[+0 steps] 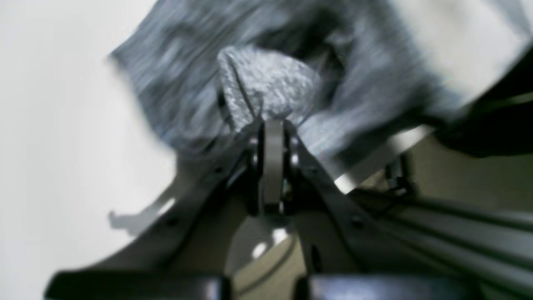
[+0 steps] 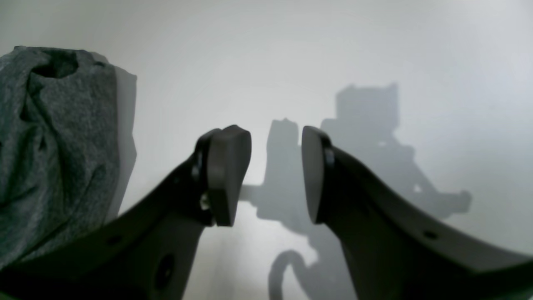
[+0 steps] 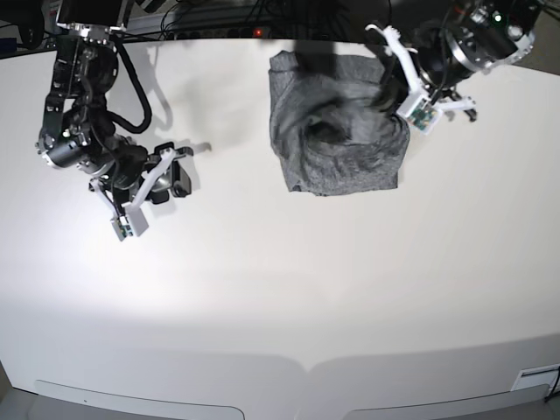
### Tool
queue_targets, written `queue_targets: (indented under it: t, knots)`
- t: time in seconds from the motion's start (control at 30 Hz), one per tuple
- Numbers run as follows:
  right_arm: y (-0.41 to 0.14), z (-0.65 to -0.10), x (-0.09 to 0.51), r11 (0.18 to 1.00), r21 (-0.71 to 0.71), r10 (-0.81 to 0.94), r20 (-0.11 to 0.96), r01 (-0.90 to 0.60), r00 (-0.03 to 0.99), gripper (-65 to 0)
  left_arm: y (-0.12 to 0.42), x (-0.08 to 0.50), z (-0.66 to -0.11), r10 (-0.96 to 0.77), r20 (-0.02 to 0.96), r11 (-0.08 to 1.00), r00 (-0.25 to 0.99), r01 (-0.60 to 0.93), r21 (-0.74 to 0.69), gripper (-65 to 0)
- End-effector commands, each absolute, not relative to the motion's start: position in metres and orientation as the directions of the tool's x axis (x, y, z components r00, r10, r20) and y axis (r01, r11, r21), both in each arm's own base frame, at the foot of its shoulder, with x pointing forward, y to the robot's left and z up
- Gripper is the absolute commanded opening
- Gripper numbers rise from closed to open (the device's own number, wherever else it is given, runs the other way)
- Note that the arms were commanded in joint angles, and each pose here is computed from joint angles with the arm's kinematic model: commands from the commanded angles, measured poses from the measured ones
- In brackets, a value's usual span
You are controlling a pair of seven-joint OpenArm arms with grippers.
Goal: Fold the T-shirt properly
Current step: 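Grasp the edge of the grey bundle with the left gripper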
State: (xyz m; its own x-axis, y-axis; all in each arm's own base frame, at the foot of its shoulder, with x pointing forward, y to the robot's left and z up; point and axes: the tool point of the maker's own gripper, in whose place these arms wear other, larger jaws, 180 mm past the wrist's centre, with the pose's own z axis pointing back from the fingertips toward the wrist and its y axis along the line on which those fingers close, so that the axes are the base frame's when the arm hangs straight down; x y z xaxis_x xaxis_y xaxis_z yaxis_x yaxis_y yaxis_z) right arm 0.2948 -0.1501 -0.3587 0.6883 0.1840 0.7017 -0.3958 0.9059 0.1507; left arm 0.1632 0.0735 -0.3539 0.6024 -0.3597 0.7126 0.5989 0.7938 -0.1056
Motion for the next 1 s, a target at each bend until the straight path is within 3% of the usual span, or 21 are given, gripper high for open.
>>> queue_targets:
  t: [0.0, 0.23, 0.57, 0.8, 0.97]
  knots:
    - [-0.15, -0.345, 0.304, 0.903, 0.137, 0.181, 0.737, -0.406, 0.651, -39.4, 0.079, 0.164, -0.349, -0.347, 0.725, 0.813, 0.595, 0.576, -0.084, -65.0]
    - [-0.15, -0.345, 0.304, 0.903, 0.137, 0.181, 0.737, -0.406, 0.651, -39.4, 0.142, 0.157, -0.36, -0.306, 0.683, 0.933, 0.663, 0.35, 0.079, -65.0]
    - [-0.145, -0.345, 0.3, 0.893, 0.172, 0.168, 0.73, -0.417, 0.662, -39.4, 0.152, 0.127, -0.384, -0.282, 0.596, 0.95, 0.752, 0.306, 0.063, -65.0]
    - [-0.145, -0.346, 0.3, 0.893, 0.172, 0.17, 0.728, -0.417, 0.664, -39.4, 0.181, 0.105, -0.424, -0.321, 0.472, 0.947, 0.821, 0.292, 0.137, -65.0]
    - [-0.143, -0.345, 0.3, 0.89, 0.179, 0.164, 0.731, -0.419, 0.662, -39.4, 0.205, 0.126, -0.421, -0.271, 0.501, 0.958, 0.822, 0.179, 0.224, -62.8]
